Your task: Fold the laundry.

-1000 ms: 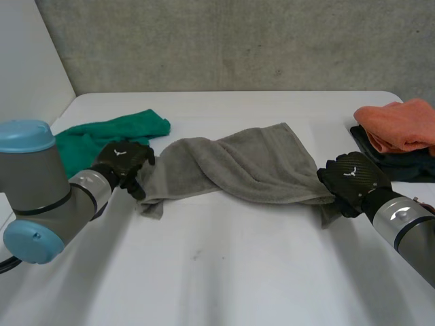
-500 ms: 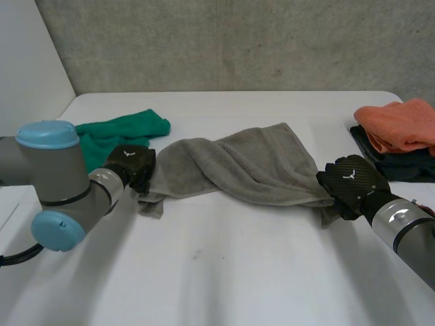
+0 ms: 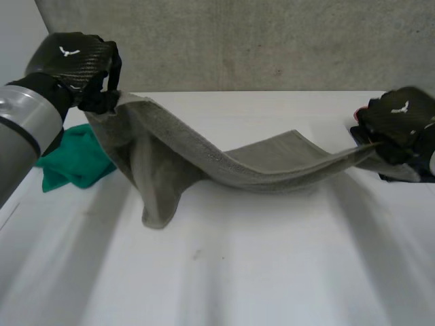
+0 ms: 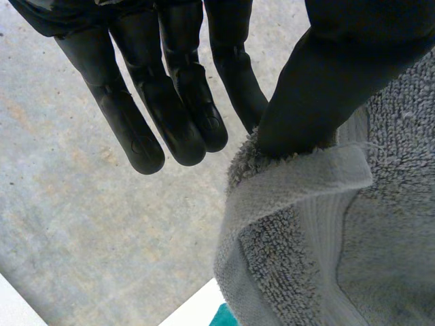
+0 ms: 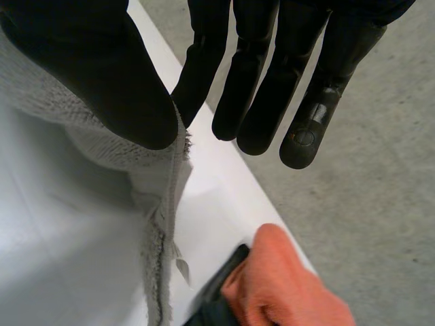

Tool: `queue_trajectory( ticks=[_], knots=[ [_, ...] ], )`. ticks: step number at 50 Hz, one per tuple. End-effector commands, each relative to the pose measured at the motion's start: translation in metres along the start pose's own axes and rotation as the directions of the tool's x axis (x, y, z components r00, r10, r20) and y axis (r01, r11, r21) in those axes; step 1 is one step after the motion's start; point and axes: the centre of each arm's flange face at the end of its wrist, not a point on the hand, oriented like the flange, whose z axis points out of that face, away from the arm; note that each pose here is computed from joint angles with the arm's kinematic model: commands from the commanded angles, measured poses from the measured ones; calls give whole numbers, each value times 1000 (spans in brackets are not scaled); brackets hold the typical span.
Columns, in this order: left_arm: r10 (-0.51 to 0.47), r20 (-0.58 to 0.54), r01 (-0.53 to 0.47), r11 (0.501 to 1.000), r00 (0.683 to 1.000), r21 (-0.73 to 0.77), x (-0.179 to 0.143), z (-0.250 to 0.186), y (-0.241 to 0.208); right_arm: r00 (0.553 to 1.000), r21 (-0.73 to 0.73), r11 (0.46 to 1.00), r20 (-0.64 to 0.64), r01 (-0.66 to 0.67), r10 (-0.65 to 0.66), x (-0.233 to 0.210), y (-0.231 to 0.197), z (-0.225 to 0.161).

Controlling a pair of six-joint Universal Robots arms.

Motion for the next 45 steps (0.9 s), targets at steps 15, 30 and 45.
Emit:
queue_trajectory(
  ticks=[15,30,45],
  knots=[
    [213,143,-220,975,967,32,0,101,63,981,30,990,-141,135,-129,42,4,78],
    [74,394,-318,733,916,601,-15,120,-63,808,485,814,-588,320,33,102,-106,79],
    [181,228,-236,940,957,244,8,31,48,976,342,930,-209,134,-64,4,-31,40]
  ],
)
